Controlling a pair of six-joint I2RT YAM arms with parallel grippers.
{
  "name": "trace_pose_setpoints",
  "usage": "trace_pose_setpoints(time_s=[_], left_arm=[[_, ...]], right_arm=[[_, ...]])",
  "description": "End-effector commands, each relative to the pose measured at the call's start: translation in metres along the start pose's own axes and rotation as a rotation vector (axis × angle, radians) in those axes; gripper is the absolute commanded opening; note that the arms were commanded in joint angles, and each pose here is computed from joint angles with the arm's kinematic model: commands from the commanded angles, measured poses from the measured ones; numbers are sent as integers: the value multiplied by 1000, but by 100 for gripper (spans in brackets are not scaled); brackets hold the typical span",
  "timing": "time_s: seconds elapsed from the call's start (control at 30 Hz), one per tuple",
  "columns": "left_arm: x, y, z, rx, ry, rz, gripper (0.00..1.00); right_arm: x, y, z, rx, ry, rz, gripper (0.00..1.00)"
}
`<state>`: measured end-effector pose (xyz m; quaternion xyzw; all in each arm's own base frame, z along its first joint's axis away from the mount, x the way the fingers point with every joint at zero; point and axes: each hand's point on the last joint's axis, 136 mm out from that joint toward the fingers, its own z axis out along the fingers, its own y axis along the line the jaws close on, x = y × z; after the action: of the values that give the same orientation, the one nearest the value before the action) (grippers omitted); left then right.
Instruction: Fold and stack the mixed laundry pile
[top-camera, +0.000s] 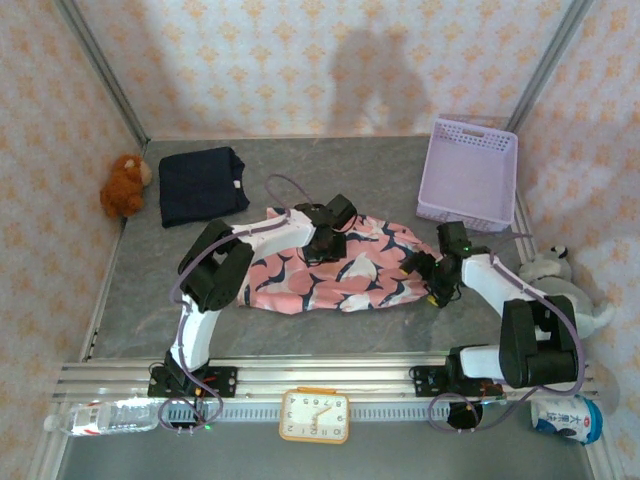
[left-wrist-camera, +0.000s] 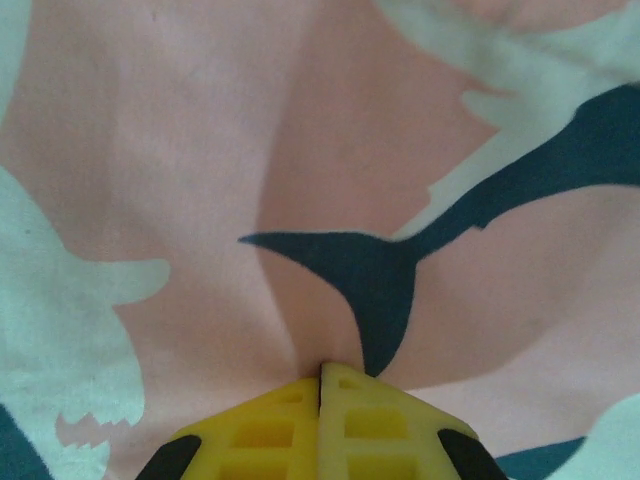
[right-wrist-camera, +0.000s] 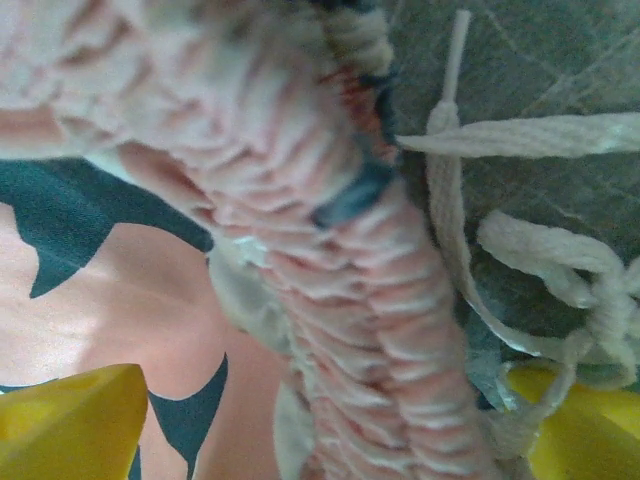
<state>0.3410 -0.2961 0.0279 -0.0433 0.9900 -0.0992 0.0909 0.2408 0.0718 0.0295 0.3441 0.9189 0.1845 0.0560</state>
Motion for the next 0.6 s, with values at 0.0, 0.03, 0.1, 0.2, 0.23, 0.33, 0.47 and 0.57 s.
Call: trace_pose_setpoints(time_s=[0.0, 0.03, 0.1, 0.2, 0.23, 0.33, 0.47, 0.57], left_arm=[[17, 18, 12, -65, 61, 16, 0], [18, 20, 13, -71, 64, 14, 0], [19, 24, 16, -85, 66, 10, 0], [24, 28, 20, -98, 73, 3, 0], [25, 31, 21, -103, 75, -1, 0], [27, 34, 21, -116, 74, -6, 0], [28, 39, 24, -135, 74, -14, 0], [26, 39, 25, -139, 68, -21, 0]], right_arm=[[-5, 37, 12, -107, -7, -33, 87], [-6, 36, 15, -87, -9, -38, 84], [-9, 37, 20, -80, -8, -37, 77], [-10, 42, 25, -68, 9, -49, 68], [-9, 44, 24, -59, 15, -60, 67], [-6, 46, 14, 10, 17, -118, 72], [-3, 43, -1, 104, 11, -180, 80], [-1, 42, 0, 130, 14, -199, 81]])
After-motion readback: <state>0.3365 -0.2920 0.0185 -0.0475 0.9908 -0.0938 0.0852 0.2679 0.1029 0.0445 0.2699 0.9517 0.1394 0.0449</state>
